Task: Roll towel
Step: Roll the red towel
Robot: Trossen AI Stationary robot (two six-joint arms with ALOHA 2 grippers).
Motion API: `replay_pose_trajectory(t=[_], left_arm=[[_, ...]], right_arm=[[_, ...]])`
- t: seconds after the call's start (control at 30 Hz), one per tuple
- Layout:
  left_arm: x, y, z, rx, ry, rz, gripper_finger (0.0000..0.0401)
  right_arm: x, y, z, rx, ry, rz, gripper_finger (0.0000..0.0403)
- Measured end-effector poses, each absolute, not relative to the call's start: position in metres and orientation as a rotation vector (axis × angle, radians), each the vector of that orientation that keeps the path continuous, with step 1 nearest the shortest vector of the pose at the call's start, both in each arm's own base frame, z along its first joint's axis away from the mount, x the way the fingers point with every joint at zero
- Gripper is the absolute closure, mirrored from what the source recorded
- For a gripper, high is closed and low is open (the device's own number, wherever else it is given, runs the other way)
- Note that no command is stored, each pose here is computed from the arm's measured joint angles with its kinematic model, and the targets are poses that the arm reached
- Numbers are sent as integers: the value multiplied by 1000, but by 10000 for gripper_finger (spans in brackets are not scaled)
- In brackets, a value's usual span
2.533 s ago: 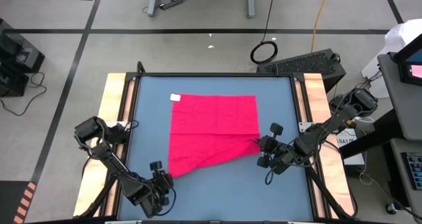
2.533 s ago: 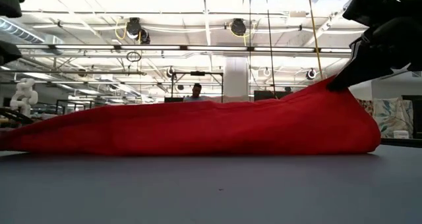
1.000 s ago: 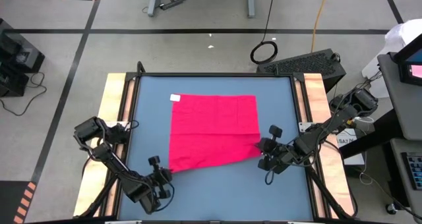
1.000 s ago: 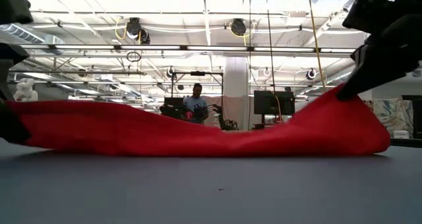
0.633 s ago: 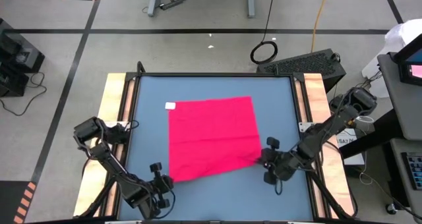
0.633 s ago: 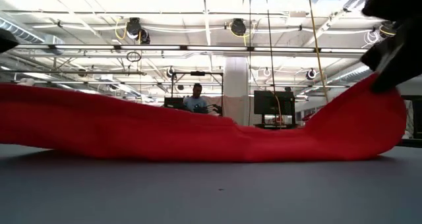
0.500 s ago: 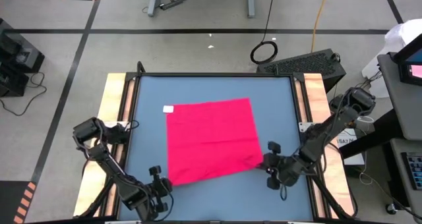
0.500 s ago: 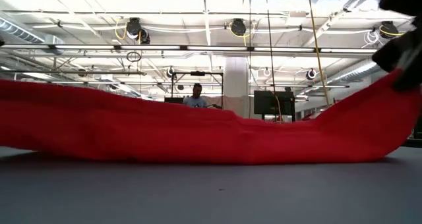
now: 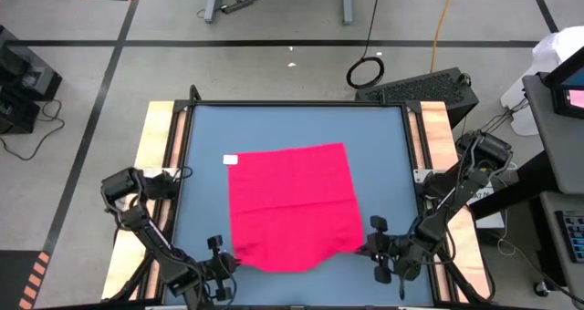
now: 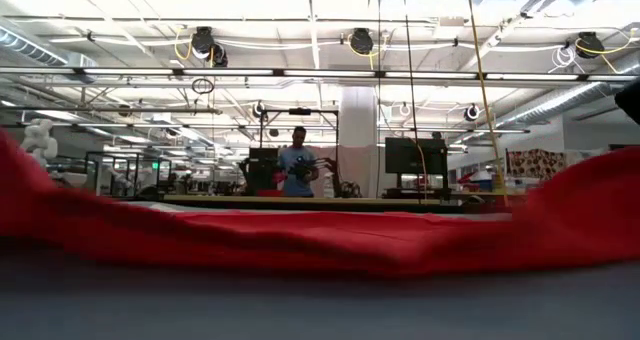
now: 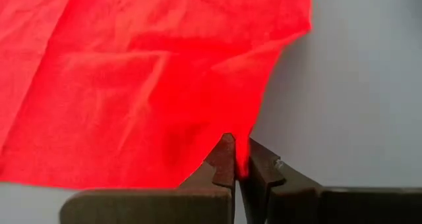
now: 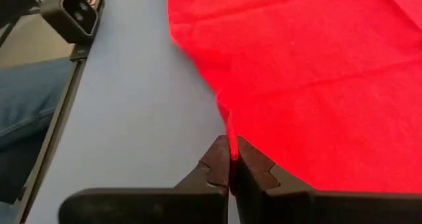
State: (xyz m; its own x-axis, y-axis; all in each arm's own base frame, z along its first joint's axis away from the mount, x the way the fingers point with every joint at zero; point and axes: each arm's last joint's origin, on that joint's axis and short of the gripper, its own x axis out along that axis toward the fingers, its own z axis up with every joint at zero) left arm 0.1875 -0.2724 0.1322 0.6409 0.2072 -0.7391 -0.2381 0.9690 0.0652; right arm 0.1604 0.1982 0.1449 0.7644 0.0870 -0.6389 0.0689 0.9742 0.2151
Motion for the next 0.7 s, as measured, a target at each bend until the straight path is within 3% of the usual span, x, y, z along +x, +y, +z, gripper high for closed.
replay_pose_trajectory(t=[0.53, 0.7], left_arm=[[190, -279, 120, -61, 804, 252, 388], [191, -280, 121, -69, 782, 252, 350]], right_arm=[[160, 197, 146, 188, 668, -16, 403], [161, 196, 146, 179, 637, -48, 403]])
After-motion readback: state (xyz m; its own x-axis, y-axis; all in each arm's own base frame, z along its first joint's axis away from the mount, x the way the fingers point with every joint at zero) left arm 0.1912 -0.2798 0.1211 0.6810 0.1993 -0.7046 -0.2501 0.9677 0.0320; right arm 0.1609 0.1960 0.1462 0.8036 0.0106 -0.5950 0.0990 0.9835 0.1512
